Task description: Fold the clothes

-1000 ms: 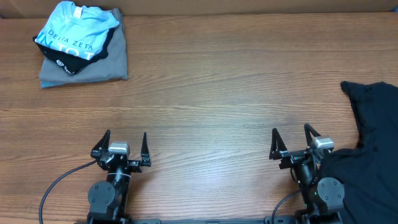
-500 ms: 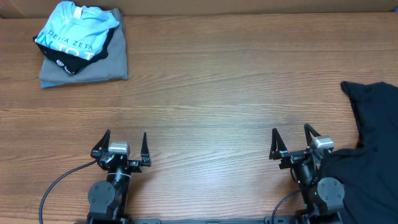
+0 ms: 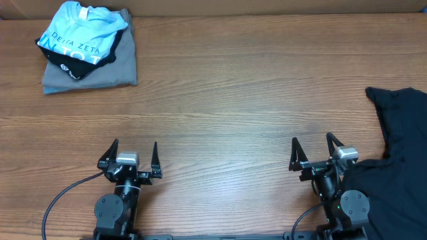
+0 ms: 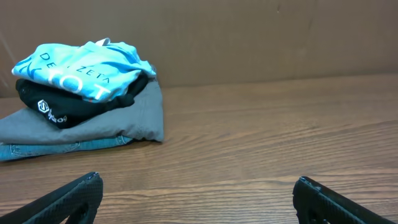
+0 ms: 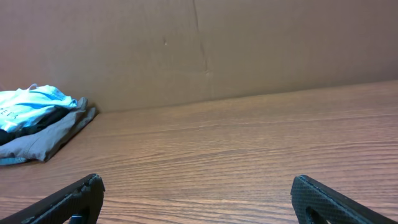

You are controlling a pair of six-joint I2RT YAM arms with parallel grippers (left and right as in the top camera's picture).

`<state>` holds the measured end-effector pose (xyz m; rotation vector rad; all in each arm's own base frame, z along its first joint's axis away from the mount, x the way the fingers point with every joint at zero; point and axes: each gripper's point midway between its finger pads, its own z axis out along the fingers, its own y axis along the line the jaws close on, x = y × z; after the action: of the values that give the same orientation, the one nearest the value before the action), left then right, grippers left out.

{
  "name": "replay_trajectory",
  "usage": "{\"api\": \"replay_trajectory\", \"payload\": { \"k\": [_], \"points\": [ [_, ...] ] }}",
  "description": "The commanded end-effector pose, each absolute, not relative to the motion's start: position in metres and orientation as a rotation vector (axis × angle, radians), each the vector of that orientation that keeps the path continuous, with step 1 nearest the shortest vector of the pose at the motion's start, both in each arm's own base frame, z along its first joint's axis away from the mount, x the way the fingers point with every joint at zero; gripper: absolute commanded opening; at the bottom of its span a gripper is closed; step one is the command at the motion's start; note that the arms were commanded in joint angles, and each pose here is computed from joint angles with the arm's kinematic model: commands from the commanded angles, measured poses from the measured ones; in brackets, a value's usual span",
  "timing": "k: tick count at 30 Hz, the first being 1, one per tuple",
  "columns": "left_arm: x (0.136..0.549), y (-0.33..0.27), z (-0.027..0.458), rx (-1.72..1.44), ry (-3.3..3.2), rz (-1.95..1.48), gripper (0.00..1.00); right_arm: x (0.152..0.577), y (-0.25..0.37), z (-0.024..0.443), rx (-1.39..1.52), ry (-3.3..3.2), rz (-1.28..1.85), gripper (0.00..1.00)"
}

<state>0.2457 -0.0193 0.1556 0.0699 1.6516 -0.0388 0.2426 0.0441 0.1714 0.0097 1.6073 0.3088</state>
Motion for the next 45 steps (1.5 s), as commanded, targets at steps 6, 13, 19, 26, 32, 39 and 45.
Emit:
{"api": "replay_trajectory", "payload": {
  "k": [6,13,19,26,32,39,45],
  "points": [
    [0.246,-0.017,0.157,0.059,1.641,-0.027,1.00,0.243,0.041,0.172,0.021,1.594,0.298,1.00],
    [0.246,-0.016,0.173,0.052,1.577,-0.026,1.00,0.240,0.052,0.198,0.053,1.497,0.448,1.00],
    [0.241,-0.018,0.224,0.049,1.369,-0.045,1.00,0.230,0.051,0.247,0.059,1.353,0.493,1.00],
    [0.231,-0.018,0.265,0.083,1.355,-0.017,1.00,0.223,0.050,0.266,0.070,1.455,0.481,1.00],
    [0.237,-0.017,0.294,0.113,1.545,0.015,1.00,0.231,0.052,0.260,0.108,1.741,0.462,1.00],
    [0.277,-0.023,0.333,0.142,1.762,0.008,1.00,0.259,0.064,0.278,0.143,2.075,0.479,1.00],
    [0.310,-0.041,0.345,0.208,2.015,-0.078,1.00,0.286,0.089,0.286,0.070,2.372,0.550,1.00]
  ]
}}
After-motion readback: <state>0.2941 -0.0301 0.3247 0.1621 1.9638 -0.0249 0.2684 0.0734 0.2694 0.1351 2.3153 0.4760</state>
